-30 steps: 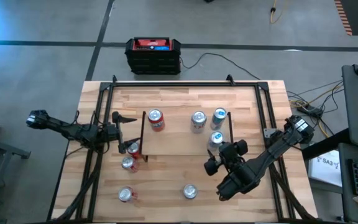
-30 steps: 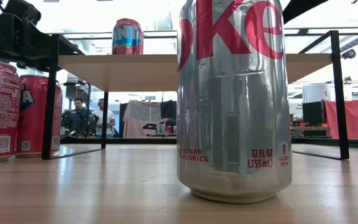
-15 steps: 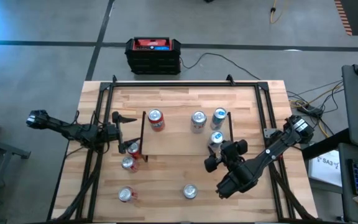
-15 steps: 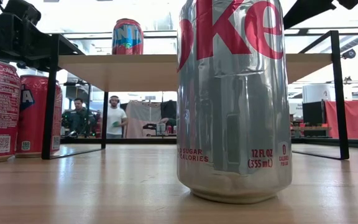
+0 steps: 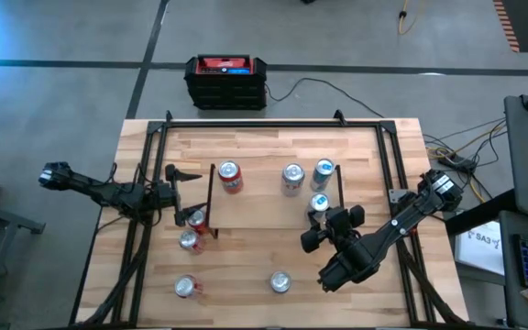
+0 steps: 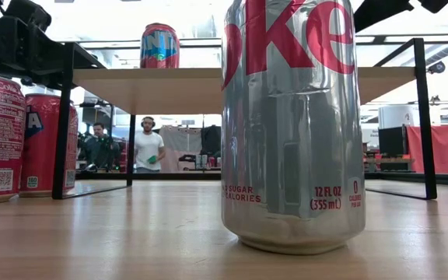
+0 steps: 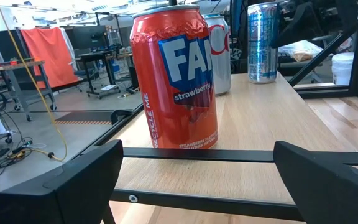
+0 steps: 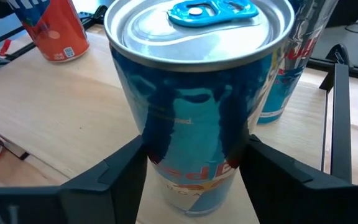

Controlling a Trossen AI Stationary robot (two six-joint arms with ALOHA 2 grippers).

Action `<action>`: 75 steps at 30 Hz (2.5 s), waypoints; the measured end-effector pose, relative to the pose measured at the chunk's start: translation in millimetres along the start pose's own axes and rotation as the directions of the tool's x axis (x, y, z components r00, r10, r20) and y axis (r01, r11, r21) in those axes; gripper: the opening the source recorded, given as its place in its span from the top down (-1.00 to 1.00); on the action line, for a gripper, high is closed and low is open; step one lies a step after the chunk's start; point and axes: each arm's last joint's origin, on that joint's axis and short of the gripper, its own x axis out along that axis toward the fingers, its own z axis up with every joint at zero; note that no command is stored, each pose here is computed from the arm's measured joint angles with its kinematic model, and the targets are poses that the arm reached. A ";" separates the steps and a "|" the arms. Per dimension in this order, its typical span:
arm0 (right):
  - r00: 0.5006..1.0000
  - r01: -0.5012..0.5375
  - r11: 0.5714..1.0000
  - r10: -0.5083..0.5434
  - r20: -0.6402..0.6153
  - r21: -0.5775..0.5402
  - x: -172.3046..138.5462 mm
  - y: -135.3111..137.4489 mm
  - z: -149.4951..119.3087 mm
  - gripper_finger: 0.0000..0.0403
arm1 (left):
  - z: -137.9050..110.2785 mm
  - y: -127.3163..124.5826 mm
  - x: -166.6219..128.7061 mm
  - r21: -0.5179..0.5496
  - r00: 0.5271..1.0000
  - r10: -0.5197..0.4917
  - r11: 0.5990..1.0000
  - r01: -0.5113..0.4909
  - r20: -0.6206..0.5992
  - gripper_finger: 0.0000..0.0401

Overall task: Place canned beverage on shelf
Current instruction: Put the blue soda can on the shelf aligned with the other blue soda can

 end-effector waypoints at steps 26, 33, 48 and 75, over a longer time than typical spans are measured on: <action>0.999 -0.026 1.000 0.026 -0.027 -0.002 -2.8 5.2 2.3 -0.64 | 0.0 0.0 0.0 0.000 1.000 0.000 1.000 0.000 0.000 -0.99; 0.999 -0.038 0.999 0.038 0.023 0.009 -0.9 6.4 4.8 -0.92 | 0.0 0.0 0.0 0.000 1.000 0.000 1.000 0.000 0.000 -0.99; 1.000 0.029 0.999 -0.029 0.000 0.032 17.6 6.1 12.2 -0.94 | 0.0 0.0 0.0 0.000 1.000 0.000 1.000 0.000 0.000 -0.99; 0.997 0.059 0.997 -0.056 -0.047 0.044 23.9 5.7 12.9 -0.16 | 0.0 0.0 0.0 0.000 1.000 0.000 1.000 0.000 0.000 -0.99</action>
